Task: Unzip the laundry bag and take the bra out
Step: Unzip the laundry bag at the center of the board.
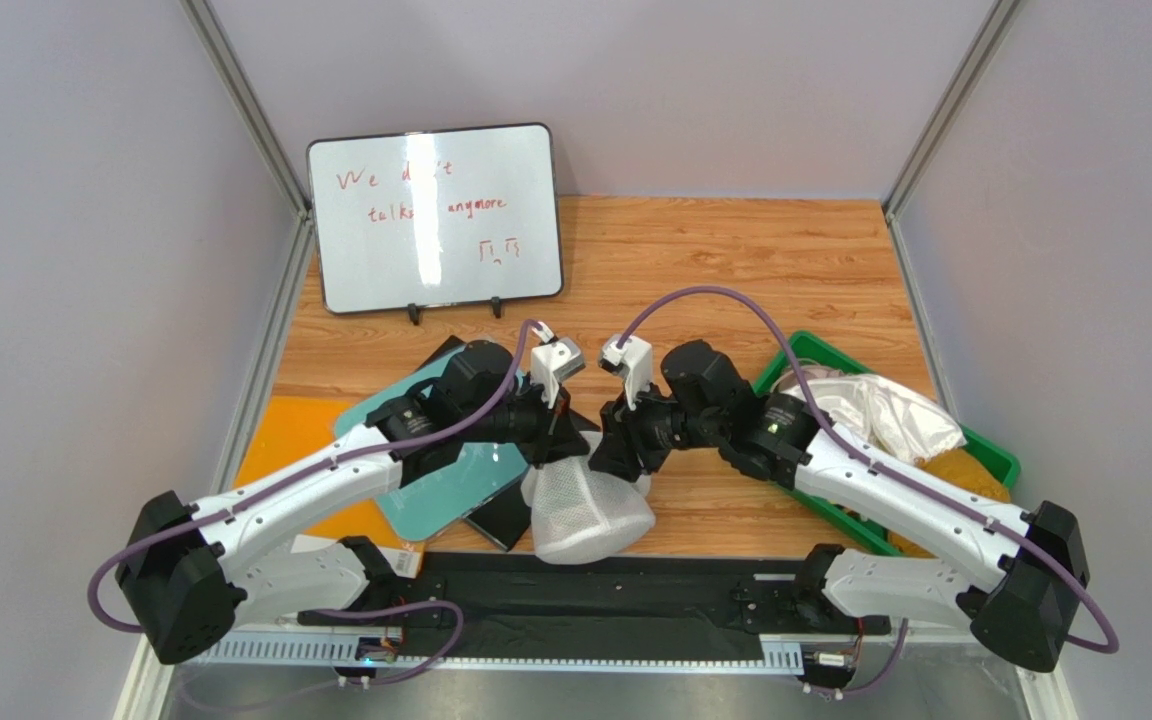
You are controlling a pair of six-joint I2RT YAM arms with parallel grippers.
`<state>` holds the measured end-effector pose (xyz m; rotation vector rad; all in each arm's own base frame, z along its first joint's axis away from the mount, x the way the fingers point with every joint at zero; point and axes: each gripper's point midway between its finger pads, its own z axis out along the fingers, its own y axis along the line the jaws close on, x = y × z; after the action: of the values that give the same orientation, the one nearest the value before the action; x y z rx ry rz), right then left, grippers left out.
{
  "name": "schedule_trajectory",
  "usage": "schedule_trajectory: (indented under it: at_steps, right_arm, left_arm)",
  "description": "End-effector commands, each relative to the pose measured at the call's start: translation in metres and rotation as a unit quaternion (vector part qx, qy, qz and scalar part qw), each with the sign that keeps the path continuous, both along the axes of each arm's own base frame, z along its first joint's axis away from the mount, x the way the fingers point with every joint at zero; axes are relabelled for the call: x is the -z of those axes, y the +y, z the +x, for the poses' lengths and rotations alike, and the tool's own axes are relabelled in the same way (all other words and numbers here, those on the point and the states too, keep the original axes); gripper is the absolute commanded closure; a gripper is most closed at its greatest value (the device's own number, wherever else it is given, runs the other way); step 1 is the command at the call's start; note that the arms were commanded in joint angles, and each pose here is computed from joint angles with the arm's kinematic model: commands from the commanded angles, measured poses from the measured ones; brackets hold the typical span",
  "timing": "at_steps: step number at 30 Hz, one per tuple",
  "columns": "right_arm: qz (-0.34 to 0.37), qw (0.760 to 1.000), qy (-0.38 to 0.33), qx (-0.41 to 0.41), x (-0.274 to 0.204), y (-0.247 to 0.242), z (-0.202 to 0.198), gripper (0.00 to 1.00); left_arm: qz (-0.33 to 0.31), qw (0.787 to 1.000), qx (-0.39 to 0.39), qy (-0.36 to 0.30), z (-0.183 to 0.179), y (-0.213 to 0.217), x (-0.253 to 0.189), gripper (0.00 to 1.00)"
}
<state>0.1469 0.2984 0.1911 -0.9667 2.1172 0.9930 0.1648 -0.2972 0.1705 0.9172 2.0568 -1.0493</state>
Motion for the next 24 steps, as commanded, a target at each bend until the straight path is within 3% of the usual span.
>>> schedule_trajectory:
  at_steps: [1,24]
  right_arm:
    - [-0.004,1.0,-0.012,0.024,0.003,0.001,0.011,0.57]
    - [-0.033,0.997,-0.034,0.069,0.007,-0.014,0.024,0.49]
  left_arm:
    - [-0.041,0.999,0.008,-0.018,0.0,-0.008,-0.034,1.0]
    - [-0.041,0.999,0.011,-0.025,-0.004,-0.003,-0.039,1.0]
